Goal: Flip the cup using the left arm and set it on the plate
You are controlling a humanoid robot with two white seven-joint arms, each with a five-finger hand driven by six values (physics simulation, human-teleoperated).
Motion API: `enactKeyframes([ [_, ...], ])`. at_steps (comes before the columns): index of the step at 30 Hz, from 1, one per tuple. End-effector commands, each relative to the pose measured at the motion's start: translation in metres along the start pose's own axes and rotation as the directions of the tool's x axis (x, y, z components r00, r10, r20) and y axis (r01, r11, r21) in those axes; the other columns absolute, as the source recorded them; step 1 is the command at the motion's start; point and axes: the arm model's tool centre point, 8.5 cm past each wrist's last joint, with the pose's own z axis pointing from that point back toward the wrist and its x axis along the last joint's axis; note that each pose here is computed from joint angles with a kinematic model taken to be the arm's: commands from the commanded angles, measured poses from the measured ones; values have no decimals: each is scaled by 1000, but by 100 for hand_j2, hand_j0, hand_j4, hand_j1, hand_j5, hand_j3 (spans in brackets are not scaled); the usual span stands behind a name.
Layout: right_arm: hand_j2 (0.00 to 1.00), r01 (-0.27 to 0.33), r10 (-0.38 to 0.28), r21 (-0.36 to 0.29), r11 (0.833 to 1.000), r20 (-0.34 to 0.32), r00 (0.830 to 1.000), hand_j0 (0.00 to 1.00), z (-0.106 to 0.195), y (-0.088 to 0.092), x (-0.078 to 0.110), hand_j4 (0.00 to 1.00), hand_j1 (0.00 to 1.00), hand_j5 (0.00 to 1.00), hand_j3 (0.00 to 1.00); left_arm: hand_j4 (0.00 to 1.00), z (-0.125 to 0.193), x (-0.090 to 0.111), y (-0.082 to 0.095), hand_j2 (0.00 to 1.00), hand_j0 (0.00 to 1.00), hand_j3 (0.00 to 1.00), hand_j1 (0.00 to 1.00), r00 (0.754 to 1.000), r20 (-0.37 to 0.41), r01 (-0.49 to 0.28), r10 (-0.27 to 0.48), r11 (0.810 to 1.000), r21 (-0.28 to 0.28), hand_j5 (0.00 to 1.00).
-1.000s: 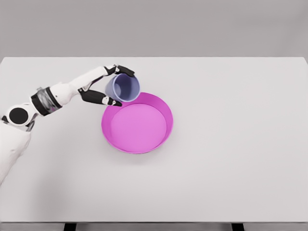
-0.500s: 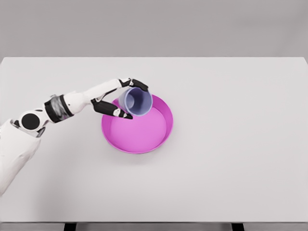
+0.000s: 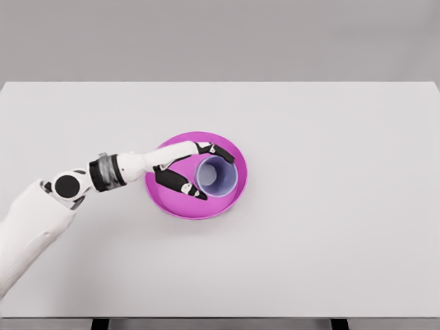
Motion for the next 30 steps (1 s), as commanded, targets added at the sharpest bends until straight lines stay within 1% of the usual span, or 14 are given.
enactKeyframes([
  [1,100,0,0,0,1000,0,1000,100,0,0,0,100,100,100,100,75,-1,0,-2,75,75,75,75,1000,5,-17,17,1000,2,75],
  [5,100,0,0,0,1000,0,1000,100,0,0,0,100,100,100,100,74,-1,-2,-2,74,74,74,74,1000,2,-22,22,1000,0,74],
  [8,100,0,0,0,1000,0,1000,100,0,0,0,100,100,100,100,74,1,-3,1,74,74,74,74,1000,-5,-22,22,1000,7,74],
  [9,100,0,0,0,1000,0,1000,100,0,0,0,100,100,100,100,74,1,-2,3,74,74,74,74,999,6,-35,35,999,18,74],
  [14,100,0,0,0,1000,0,1000,100,0,0,0,100,100,100,100,73,0,0,9,73,73,73,73,999,24,-49,48,998,37,73],
  [16,100,0,0,0,1000,0,1000,100,0,0,0,100,100,100,100,73,1,1,9,73,73,73,73,998,32,-64,62,997,46,73],
  [18,100,0,0,0,1000,0,1000,100,0,0,0,100,100,100,100,73,-1,0,8,73,73,73,73,997,34,-69,67,997,43,73],
  [19,100,0,0,0,1000,0,1000,100,0,0,0,100,100,100,100,73,0,0,8,73,73,73,73,995,44,-87,85,995,55,73],
  [23,100,0,0,0,1000,0,1000,100,0,0,0,100,100,100,100,73,0,2,11,73,73,73,73,991,67,-118,113,990,79,73],
  [30,100,0,0,0,1000,0,1000,100,0,0,0,100,100,100,100,74,3,-4,9,74,74,74,74,990,55,-136,131,987,89,74],
])
